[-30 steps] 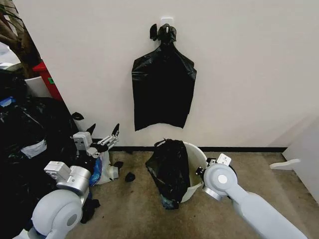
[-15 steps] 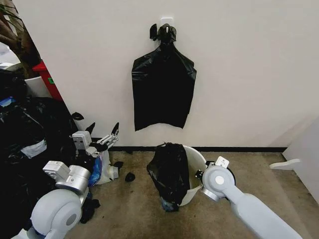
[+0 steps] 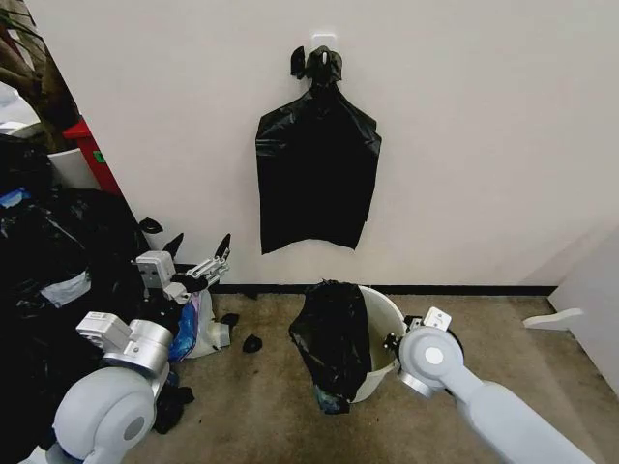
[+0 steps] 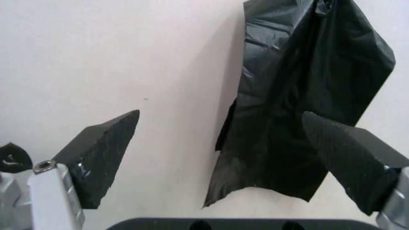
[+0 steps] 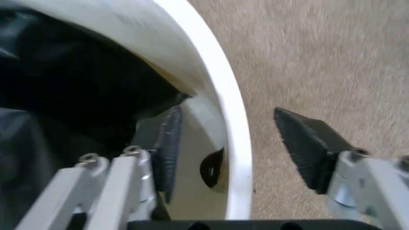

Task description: Place the garbage bag over the trash bin.

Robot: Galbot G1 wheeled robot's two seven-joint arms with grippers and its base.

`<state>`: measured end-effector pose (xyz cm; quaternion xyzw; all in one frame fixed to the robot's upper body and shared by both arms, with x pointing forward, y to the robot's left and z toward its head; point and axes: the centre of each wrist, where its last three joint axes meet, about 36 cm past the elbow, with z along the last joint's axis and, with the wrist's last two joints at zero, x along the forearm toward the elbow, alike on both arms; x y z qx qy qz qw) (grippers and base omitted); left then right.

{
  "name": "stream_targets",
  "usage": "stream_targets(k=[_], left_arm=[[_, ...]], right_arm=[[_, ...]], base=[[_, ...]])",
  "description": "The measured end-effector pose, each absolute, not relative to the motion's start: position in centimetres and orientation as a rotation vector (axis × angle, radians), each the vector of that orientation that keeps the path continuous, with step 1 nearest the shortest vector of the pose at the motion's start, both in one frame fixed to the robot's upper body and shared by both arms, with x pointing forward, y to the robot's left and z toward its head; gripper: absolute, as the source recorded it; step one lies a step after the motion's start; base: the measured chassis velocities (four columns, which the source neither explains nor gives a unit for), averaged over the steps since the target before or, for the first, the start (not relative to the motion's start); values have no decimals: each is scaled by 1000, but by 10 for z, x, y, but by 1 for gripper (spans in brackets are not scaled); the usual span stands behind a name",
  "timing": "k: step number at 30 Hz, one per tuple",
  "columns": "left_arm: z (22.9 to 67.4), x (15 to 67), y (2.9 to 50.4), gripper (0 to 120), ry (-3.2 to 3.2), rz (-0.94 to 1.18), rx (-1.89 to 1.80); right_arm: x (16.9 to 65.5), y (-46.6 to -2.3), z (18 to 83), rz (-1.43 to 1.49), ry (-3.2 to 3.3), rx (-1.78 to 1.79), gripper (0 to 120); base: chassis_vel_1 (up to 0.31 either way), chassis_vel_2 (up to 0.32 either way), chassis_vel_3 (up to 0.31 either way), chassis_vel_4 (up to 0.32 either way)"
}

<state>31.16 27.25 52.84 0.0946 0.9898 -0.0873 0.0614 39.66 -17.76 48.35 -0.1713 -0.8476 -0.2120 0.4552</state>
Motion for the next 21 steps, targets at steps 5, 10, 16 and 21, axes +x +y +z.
stream_targets(k=[5, 10, 16, 21], left_arm=[[527, 313, 276, 100, 2999, -256, 274], [521, 312, 275, 100, 3025, -255, 289], [502, 313, 281, 100, 3084, -213, 306], [487, 311, 282, 100, 3122, -186, 325]], right_arm=[[368, -187, 514, -415, -2219, -319, 76], [337, -193, 554, -280, -2430, -78, 94], [331, -196, 583, -262, -2523, 205, 100], [330, -180, 571, -247, -2515, 306, 100]], base=[[0, 0, 0, 0], [0, 0, 0, 0], [0, 0, 0, 0], [0, 0, 0, 0]])
